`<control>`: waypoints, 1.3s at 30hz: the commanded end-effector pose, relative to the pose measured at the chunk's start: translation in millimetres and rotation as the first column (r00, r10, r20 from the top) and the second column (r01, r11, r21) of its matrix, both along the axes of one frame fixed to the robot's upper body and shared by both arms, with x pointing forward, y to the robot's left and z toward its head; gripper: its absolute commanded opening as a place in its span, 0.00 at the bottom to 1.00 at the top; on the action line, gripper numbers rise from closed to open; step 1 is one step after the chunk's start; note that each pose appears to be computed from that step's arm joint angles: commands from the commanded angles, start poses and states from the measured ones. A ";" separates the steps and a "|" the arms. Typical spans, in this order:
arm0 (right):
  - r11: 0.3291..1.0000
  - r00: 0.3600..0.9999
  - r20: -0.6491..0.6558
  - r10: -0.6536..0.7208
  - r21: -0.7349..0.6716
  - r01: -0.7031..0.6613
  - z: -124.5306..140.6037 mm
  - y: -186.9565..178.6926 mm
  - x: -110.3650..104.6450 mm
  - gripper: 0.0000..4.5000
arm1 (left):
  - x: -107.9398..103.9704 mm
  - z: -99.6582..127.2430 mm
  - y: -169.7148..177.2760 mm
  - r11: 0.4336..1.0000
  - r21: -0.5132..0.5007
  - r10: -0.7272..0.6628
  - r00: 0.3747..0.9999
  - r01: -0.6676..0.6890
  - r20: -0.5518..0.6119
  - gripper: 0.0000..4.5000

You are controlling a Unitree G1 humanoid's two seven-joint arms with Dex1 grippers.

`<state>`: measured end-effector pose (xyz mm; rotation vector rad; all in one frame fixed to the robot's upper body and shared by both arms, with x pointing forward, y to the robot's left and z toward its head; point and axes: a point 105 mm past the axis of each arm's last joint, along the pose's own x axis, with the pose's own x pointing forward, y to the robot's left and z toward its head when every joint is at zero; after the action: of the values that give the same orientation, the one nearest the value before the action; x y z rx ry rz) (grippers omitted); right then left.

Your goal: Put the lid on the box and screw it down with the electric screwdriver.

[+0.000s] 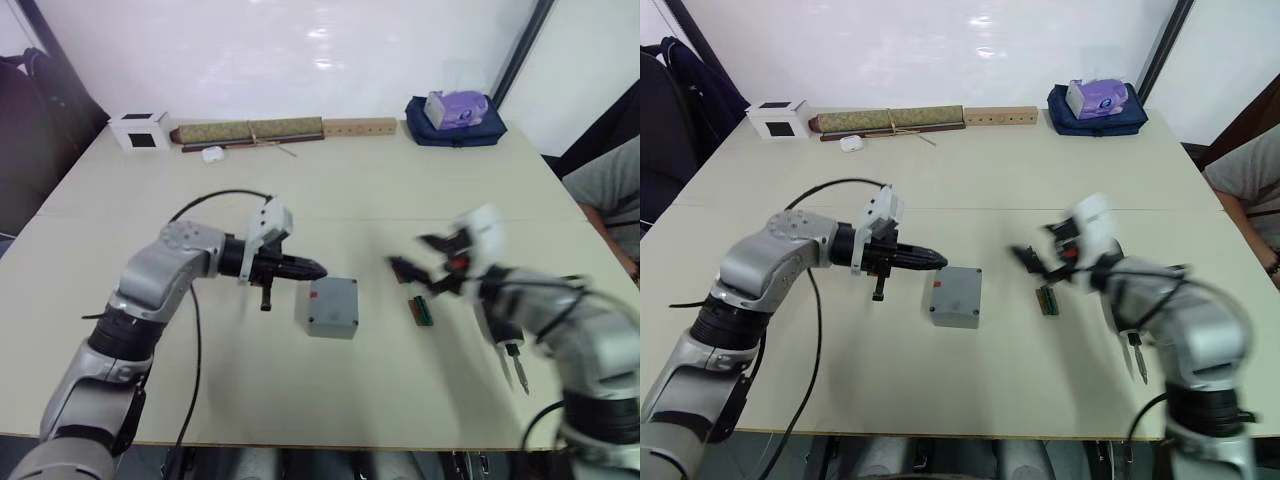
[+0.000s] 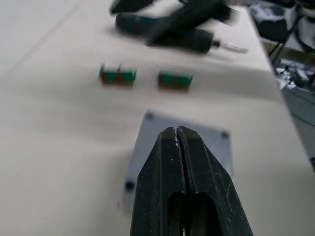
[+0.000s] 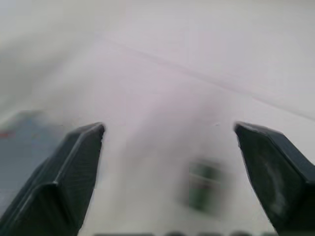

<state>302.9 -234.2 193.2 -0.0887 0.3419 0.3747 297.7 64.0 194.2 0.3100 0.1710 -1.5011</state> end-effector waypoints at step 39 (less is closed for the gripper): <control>0.980 0.688 -0.716 -0.116 -0.197 -0.040 -85.7 -52.2 -38.1 0.40 | -25.1 -28.3 -21.1 1.000 0.001 0.025 0.996 -0.025 0.086 0.00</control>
<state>269.5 -285.7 113.0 -0.1165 1.1448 0.3188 273.2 44.3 156.4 0.3522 0.1599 -1.4710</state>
